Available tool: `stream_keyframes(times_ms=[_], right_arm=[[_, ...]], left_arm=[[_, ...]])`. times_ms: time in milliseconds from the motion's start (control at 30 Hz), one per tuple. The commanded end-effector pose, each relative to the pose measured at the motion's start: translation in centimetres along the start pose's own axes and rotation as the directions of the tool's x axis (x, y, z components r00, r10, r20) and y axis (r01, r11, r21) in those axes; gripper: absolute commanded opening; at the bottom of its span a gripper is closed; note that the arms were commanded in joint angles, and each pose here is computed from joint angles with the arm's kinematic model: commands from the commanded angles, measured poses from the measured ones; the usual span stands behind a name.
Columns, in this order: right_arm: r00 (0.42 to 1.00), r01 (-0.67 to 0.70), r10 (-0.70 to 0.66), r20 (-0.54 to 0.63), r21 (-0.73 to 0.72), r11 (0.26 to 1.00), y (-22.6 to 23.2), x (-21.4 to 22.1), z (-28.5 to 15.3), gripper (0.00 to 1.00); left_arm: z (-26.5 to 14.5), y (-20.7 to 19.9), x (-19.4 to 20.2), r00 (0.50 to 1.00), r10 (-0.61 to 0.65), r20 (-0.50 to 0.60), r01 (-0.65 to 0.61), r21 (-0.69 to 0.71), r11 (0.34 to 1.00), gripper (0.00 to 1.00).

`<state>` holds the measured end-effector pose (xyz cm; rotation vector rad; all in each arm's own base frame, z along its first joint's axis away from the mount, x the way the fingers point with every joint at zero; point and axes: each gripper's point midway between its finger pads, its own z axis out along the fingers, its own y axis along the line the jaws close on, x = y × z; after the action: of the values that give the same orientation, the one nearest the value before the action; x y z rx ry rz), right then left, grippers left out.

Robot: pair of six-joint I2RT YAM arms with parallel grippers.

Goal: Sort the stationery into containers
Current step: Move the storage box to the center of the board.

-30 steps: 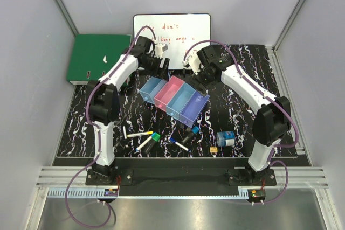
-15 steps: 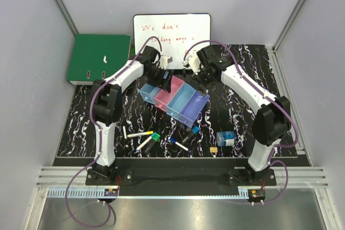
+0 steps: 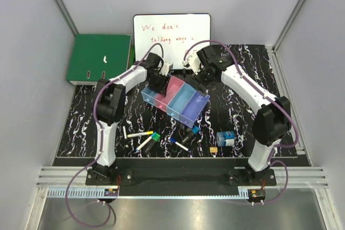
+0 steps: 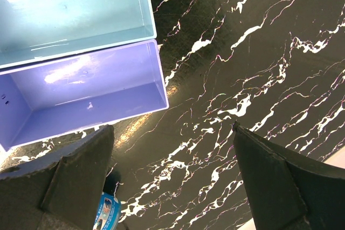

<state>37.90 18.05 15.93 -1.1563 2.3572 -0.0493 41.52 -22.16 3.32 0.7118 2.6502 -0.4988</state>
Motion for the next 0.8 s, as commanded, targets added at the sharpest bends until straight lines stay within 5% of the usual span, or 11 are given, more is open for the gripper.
stream_keyframes(times_ms=[0,100,333,767], right_arm=[[0.996,0.001,-0.005,0.092,0.04,0.999,-0.6,-2.3,-2.4,1.0],[0.996,0.001,-0.005,0.094,0.04,0.999,-0.6,-2.3,-2.4,1.0],[0.996,0.008,-0.011,0.086,0.035,0.999,-0.6,-2.4,-1.9,1.0],[0.995,-0.013,0.008,0.104,0.052,0.999,-0.9,-2.5,-2.9,1.0]], left_arm=[[0.5,0.4,0.6,1.0,0.0,-0.007,0.0,-0.039,0.999,0.36],[0.6,0.5,0.6,1.0,-0.007,-0.007,0.006,-0.047,0.999,0.17],[0.6,1.4,0.8,0.998,-0.063,-0.01,0.062,-0.116,0.991,0.01],[2.3,3.4,3.8,0.969,-0.219,-0.118,0.189,-0.224,0.956,0.0]])
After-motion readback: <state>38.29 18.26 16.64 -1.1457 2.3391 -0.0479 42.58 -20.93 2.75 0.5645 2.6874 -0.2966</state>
